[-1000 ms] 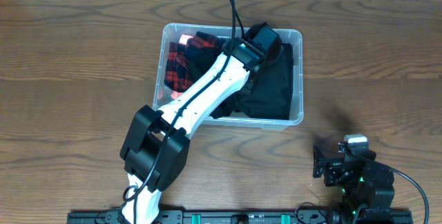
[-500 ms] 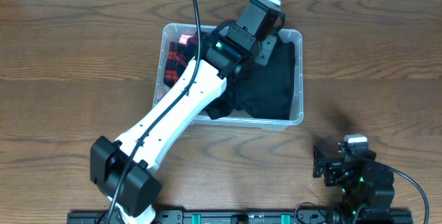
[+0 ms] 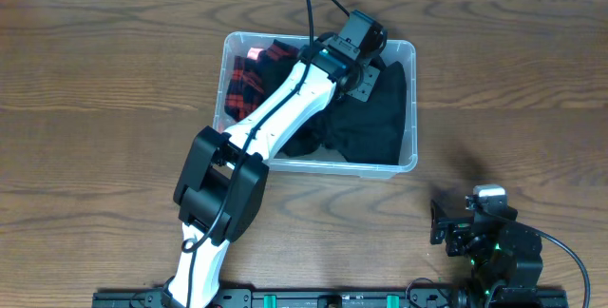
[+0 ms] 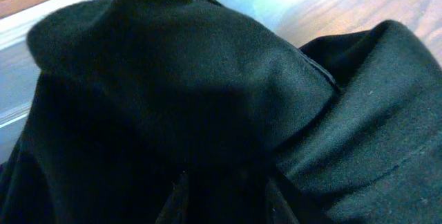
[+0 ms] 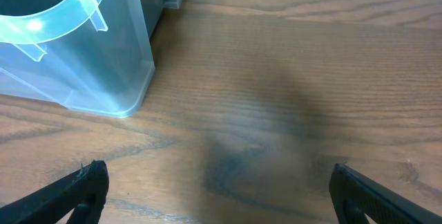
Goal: Pack container
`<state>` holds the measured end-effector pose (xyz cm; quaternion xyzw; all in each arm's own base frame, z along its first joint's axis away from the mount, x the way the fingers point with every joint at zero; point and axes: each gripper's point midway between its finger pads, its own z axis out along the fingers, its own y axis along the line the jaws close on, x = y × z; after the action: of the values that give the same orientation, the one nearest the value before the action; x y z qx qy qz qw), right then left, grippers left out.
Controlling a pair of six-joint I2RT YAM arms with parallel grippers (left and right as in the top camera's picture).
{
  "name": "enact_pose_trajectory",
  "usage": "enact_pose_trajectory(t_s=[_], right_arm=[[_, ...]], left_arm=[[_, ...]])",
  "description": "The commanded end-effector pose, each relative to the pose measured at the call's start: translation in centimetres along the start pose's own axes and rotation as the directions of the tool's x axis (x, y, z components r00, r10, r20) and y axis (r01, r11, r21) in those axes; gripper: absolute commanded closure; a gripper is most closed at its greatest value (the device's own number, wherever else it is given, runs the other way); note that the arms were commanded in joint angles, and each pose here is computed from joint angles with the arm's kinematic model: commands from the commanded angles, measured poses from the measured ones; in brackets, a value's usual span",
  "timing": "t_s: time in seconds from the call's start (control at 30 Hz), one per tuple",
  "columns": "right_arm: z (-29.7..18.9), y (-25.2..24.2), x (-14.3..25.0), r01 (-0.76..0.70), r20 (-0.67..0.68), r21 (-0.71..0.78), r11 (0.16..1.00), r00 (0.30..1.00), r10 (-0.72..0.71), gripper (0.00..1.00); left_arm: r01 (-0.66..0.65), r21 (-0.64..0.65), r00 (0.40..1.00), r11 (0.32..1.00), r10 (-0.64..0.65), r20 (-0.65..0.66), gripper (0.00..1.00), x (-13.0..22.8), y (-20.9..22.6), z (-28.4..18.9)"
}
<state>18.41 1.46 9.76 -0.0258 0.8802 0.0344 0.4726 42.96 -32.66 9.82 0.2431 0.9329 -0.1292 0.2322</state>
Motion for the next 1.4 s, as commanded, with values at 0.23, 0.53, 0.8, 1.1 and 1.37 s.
enact_pose_trajectory(t_s=[0.23,0.53,0.8,1.1,1.37], right_arm=[[-0.1,-0.3,-0.1,0.015,0.006,0.013,1.0,1.0,-0.015,0.01],[-0.1,-0.3,-0.1,0.015,0.006,0.013,1.0,1.0,-0.015,0.01],[-0.1,-0.3,-0.1,0.015,0.006,0.014,1.0,1.0,-0.015,0.01],[-0.1,-0.3,-0.1,0.015,0.006,0.013,1.0,1.0,-0.015,0.01],[-0.1,-0.3,-0.1,0.015,0.006,0.013,1.0,1.0,-0.015,0.01]], left_arm=[[-0.006,0.03,0.997,1.0,0.004,0.071,0.63,-1.6,-0.4,-8.0],[0.137,-0.263,0.99,0.955,-0.129,0.048,0.49,2.5,6.3,-19.7],[0.376,-0.447,0.927,0.812,-0.326,0.187,0.49,8.1,13.6,-32.0],[0.578,-0.419,0.796,0.7,-0.37,0.479,0.4,14.8,13.8,-43.4],[0.715,-0.339,0.663,0.612,-0.44,0.606,0.02,23.2,13.0,-44.2]])
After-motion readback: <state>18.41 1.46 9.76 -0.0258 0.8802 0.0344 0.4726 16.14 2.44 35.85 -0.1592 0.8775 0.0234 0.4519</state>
